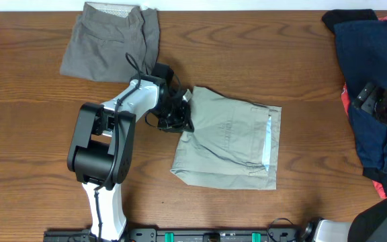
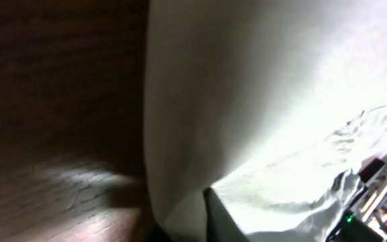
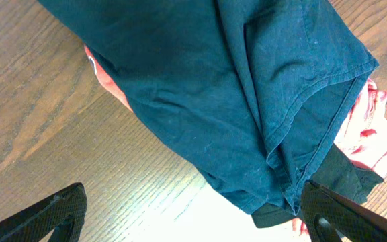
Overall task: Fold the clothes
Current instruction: 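Drag the folded shorts with the left gripper toward the grey pants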
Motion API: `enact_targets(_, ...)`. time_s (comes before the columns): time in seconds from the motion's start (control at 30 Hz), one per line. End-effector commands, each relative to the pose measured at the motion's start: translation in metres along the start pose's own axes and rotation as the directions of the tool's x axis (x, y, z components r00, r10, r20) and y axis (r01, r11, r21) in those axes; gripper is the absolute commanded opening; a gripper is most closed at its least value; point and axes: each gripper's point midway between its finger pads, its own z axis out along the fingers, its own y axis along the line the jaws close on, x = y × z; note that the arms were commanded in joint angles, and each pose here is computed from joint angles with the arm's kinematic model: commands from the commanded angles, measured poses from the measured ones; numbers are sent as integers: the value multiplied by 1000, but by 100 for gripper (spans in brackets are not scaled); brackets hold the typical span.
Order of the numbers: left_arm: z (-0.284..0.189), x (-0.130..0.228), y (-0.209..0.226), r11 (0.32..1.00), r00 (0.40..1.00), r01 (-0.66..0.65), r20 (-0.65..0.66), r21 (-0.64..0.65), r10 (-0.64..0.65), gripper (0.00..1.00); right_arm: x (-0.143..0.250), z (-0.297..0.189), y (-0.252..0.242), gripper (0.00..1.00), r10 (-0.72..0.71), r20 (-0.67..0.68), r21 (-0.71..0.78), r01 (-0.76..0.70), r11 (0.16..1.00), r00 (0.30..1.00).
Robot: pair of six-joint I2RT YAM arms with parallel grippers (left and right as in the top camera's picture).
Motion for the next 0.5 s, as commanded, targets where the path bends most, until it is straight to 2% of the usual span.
enact_targets(0.0, 4, 2, 13, 997, 999, 38, -10, -60, -39, 6, -3, -3, -6, 99, 22, 12, 14, -22, 1000, 1000)
enact_targets(0.1, -4, -4, 10, 996, 999, 37, 8, -80, -37, 6, -3, -3, -6, 99, 22, 12, 14, -22, 1000, 1000)
enact_targets(0.2, -23, -14, 19, 978, 997, 60, 58, -200, -50, 6, -3, -3, -6, 99, 22, 12, 14, -22, 1000, 1000)
enact_targets(0.47, -100, -61, 18, 888, 968, 61, 245, -456, 59, 6, -3, -3, -6, 99, 22, 12, 14, -22, 1000, 1000)
